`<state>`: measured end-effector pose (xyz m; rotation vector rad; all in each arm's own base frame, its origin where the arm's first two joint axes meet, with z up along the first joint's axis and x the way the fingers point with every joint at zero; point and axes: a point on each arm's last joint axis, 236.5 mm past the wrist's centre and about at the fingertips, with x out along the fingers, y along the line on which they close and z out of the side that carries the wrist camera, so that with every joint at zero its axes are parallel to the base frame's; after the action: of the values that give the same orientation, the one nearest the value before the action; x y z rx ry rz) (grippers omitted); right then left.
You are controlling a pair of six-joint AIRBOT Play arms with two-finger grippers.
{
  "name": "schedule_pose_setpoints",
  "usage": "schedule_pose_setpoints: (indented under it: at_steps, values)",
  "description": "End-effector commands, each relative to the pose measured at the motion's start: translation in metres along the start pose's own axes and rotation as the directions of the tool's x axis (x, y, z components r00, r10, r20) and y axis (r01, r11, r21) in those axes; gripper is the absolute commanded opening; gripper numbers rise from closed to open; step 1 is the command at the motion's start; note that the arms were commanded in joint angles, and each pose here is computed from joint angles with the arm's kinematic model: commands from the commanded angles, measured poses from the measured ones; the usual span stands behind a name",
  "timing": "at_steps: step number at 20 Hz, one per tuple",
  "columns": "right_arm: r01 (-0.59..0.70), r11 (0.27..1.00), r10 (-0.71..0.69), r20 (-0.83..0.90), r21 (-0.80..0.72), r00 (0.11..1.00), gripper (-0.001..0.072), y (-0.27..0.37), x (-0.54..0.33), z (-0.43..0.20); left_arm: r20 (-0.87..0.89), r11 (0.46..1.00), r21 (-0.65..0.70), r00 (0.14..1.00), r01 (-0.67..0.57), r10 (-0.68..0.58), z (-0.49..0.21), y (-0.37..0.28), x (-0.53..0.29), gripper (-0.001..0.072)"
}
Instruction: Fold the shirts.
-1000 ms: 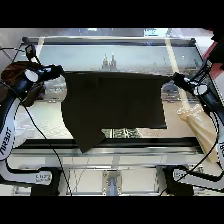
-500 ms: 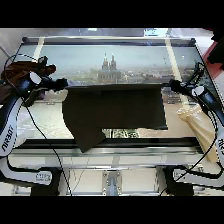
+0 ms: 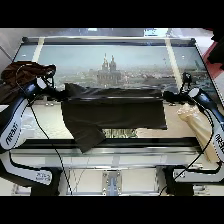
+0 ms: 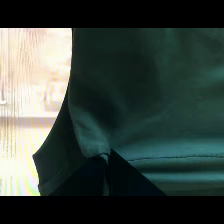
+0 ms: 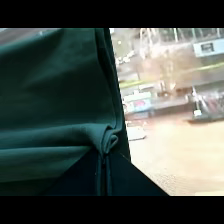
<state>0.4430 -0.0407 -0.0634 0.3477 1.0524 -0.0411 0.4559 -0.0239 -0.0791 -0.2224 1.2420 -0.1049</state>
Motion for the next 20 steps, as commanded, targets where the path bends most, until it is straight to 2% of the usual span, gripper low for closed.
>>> schedule_pose_setpoints:
  at_steps: [1, 5, 6, 7, 8, 9, 12, 14, 15, 16, 18, 20]
  values:
    - [0.006, 1.000, -0.006, -0.053, -0.002, 0.999, 0.0032, -0.004, 0.010, -0.014, -0.045, 1.000, -0.004, 0.999, 0.003, -0.003, -0.011, 0.001, 0.006, 0.0012]
    - [0.009, 1.000, -0.009, -0.036, 0.006, 0.999, 0.0035, -0.004, 0.010, -0.009, -0.083, 1.000, -0.009, 0.996, 0.012, -0.013, -0.020, -0.001, 0.007, 0.0013]
    - [0.004, 1.000, -0.004, -0.046, 0.015, 0.999, 0.0052, -0.003, 0.010, -0.012, -0.092, 1.000, -0.012, 0.996, 0.017, -0.018, -0.022, -0.003, 0.006, 0.0033]
    - [-0.003, 1.000, 0.004, -0.060, 0.022, 0.998, 0.0144, -0.001, 0.010, -0.015, -0.096, 1.000, -0.013, 0.995, 0.019, -0.020, -0.023, -0.003, 0.006, 0.0195]
    - [-0.018, 0.999, 0.021, -0.072, 0.038, 0.997, 0.0287, 0.003, 0.009, -0.018, -0.098, 1.000, -0.013, 0.995, 0.021, -0.023, -0.022, -0.004, 0.004, 0.0411]
    - [-0.038, 0.998, 0.043, -0.088, 0.058, 0.995, 0.0347, 0.008, 0.007, -0.021, -0.094, 1.000, -0.011, 0.995, 0.024, -0.025, -0.019, -0.005, -0.001, 0.0505]
    - [-0.043, 0.999, 0.044, -0.092, 0.020, 0.995, 0.0347, 0.014, -0.016, -0.019, 0.014, 0.999, 0.030, 1.000, 0.023, -0.024, 0.010, -0.015, -0.046, 0.0502]
    - [0.014, 0.998, -0.017, -0.048, -0.058, 0.999, 0.0349, 0.007, -0.048, -0.009, 0.123, 0.995, 0.095, 0.992, -0.011, -0.001, 0.025, -0.018, -0.095, 0.0502]
    - [0.062, 0.995, -0.064, -0.023, -0.075, 0.998, 0.0372, -0.001, -0.068, -0.005, 0.162, 0.994, 0.109, 0.987, -0.030, 0.013, 0.026, -0.017, -0.118, 0.0502]
    - [0.104, 0.992, -0.105, -0.006, -0.074, 0.995, 0.0437, -0.010, -0.085, -0.003, 0.189, 0.992, 0.114, 0.982, -0.049, 0.026, 0.021, -0.015, -0.137, 0.0502]
    - [0.157, 0.986, -0.156, 0.031, -0.046, 0.987, 0.0453, -0.028, -0.117, -0.004, 0.187, 0.993, 0.094, 0.981, -0.065, 0.047, -0.015, -0.006, -0.153, 0.0501]
    - [0.160, 0.987, -0.161, 0.066, 0.009, 0.985, 0.0453, -0.039, -0.135, -0.009, 0.111, 0.999, -0.005, 0.993, -0.033, 0.033, -0.078, -0.002, -0.136, 0.0501]
